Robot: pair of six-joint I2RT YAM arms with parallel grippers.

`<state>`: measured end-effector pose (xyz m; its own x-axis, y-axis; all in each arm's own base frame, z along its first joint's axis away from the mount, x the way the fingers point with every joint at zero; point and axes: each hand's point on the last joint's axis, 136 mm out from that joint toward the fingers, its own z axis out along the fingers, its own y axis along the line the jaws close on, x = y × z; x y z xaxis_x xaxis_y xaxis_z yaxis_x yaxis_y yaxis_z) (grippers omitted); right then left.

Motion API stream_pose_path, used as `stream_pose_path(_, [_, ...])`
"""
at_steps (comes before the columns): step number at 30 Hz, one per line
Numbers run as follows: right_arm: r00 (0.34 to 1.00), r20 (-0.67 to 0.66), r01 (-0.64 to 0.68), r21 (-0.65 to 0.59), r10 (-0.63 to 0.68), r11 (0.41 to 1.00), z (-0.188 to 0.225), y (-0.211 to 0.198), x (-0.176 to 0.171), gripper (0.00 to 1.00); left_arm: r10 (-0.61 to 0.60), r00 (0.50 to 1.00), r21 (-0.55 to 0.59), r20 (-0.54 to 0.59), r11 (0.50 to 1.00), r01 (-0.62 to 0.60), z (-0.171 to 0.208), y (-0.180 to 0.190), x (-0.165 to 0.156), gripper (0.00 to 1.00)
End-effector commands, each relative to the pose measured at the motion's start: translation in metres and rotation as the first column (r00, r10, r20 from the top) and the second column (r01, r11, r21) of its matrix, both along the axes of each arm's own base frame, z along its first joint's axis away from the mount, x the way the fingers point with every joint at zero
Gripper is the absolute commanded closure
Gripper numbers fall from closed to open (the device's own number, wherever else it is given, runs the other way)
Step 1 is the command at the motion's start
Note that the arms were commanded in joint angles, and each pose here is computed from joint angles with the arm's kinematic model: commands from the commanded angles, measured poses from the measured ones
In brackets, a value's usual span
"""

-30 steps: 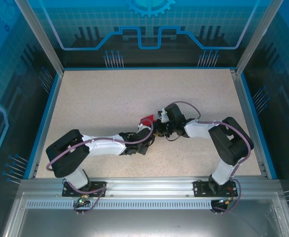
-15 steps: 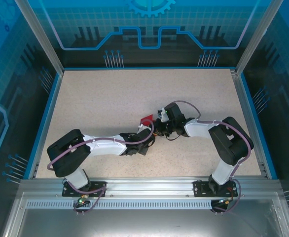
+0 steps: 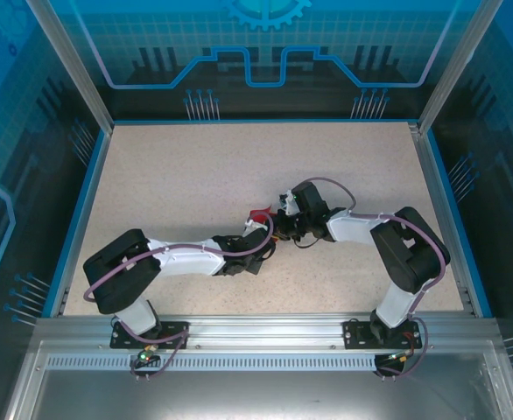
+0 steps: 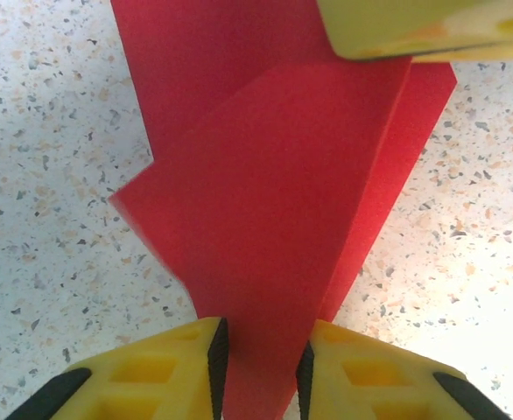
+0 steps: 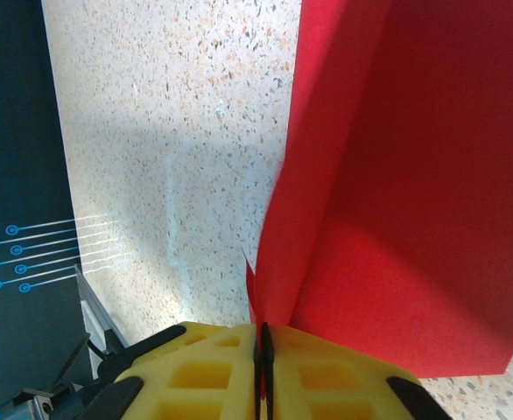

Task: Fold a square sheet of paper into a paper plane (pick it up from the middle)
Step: Fourth fold the wing at the center of the table.

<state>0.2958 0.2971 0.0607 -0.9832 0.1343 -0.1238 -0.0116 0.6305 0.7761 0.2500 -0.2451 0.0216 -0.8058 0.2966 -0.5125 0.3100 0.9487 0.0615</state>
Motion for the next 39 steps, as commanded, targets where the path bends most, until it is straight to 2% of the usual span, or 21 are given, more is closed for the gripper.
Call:
stream_pose_path(1, [1.000, -0.007, -0.011, 0.007, 0.011, 1.000, 0.001, 0.000, 0.003, 0.90, 0.019, 0.999, 0.019, 0.028, 1.000, -0.020, 0.006, 0.000, 0.005, 0.68])
stream_pose_path(4, [1.000, -0.009, -0.012, 0.010, 0.012, 1.000, 0.002, 0.000, 0.003, 0.90, 0.018, 0.999, 0.032, 0.032, 0.999, -0.019, 0.004, 0.001, 0.006, 0.67])
stream_pose_path(13, [1.000, -0.011, -0.012, 0.006, 0.012, 1.000, 0.002, 0.000, 0.003, 0.90, 0.019, 0.999, 0.044, 0.036, 0.999, -0.021, 0.002, 0.000, 0.008, 0.71])
stream_pose_path(29, [1.000, -0.010, -0.013, 0.005, 0.013, 1.000, 0.002, 0.000, 0.003, 0.90, 0.028, 0.999, 0.036, 0.045, 0.999, -0.030, 0.004, 0.002, 0.008, 0.87])
stream_pose_path(32, [1.000, -0.008, -0.013, 0.004, 0.013, 1.000, 0.002, 0.000, 0.002, 0.87, 0.026, 0.999, 0.031, 0.045, 0.999, -0.027, 0.004, 0.001, 0.008, 0.89])
stream_pose_path(35, [1.000, 0.001, -0.004, -0.002, 0.004, 1.000, 0.005, -0.003, 0.003, 0.81, 0.026, 0.999, 0.021, 0.044, 0.999, -0.027, 0.005, 0.000, 0.008, 0.93])
stream_pose_path(39, [1.000, 0.024, 0.017, -0.027, -0.016, 0.999, 0.012, -0.015, 0.003, 0.73, 0.033, 0.999, -0.042, 0.022, 0.999, -0.032, 0.004, 0.000, 0.007, 0.95])
